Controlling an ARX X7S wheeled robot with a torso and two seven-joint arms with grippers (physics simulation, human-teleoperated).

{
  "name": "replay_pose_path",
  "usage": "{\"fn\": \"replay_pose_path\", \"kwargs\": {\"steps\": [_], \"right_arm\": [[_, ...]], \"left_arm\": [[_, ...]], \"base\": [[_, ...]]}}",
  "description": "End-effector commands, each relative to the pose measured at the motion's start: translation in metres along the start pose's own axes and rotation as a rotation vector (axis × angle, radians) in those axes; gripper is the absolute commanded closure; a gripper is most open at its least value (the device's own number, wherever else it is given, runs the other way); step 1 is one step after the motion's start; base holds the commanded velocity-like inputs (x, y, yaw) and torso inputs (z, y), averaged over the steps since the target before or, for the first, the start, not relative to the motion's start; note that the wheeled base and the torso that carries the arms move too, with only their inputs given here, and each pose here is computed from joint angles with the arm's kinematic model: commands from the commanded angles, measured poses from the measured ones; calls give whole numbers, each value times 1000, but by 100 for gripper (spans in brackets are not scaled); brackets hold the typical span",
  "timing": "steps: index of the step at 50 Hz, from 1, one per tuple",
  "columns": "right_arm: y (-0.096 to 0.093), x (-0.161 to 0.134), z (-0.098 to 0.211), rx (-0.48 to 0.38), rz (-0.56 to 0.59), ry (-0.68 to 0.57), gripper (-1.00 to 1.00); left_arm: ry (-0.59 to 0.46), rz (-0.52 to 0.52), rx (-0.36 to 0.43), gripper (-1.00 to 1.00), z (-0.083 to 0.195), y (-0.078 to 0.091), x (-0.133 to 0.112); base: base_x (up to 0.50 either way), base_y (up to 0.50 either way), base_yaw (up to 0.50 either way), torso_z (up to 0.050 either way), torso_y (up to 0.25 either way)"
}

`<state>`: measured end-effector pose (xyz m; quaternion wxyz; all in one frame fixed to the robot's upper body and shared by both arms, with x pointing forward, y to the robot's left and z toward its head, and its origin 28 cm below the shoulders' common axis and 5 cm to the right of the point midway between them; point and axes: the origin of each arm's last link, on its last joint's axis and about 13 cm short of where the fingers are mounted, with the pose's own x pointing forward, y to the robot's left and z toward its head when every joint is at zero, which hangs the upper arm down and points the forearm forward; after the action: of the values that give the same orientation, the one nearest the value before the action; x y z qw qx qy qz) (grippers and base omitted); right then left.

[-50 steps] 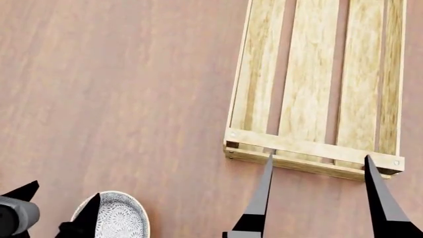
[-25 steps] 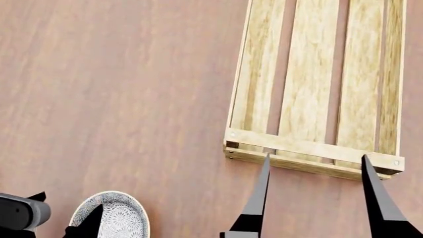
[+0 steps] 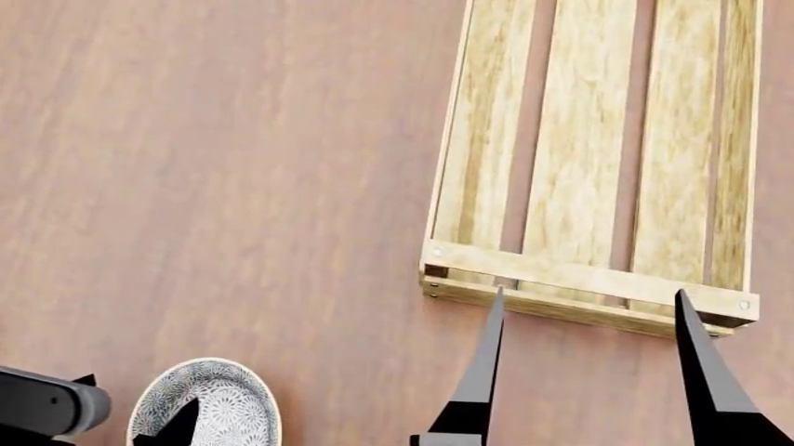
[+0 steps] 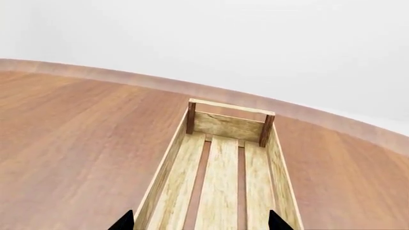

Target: Stack the right bowl on the left bowl and place them in the tray.

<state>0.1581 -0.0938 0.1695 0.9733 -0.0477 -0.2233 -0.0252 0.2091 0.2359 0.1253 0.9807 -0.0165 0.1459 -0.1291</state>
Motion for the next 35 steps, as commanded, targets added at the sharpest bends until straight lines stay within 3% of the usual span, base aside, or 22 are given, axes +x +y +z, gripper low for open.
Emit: {"fn": "replay_pose_path", "kwargs": {"steps": [1, 17, 18, 35], "right_arm": [[-3, 4, 1, 5, 0, -20, -100], [-1, 3, 1, 7, 3, -22, -100], [-1, 3, 1, 7, 3, -22, -100], [-1, 3, 0, 9, 5, -22, -100]], "left_arm": [[-31, -55, -37, -100, 0, -4, 5], [-26, -65, -39, -100, -6, -5, 7], [-26, -63, -39, 100, -6, -5, 8], [-40, -58, -40, 100, 2, -5, 4]], "base": [[0, 0, 0, 0, 0], [0, 0, 0, 0, 0], [0, 0, 0, 0, 0], [0, 0, 0, 0, 0]]}}
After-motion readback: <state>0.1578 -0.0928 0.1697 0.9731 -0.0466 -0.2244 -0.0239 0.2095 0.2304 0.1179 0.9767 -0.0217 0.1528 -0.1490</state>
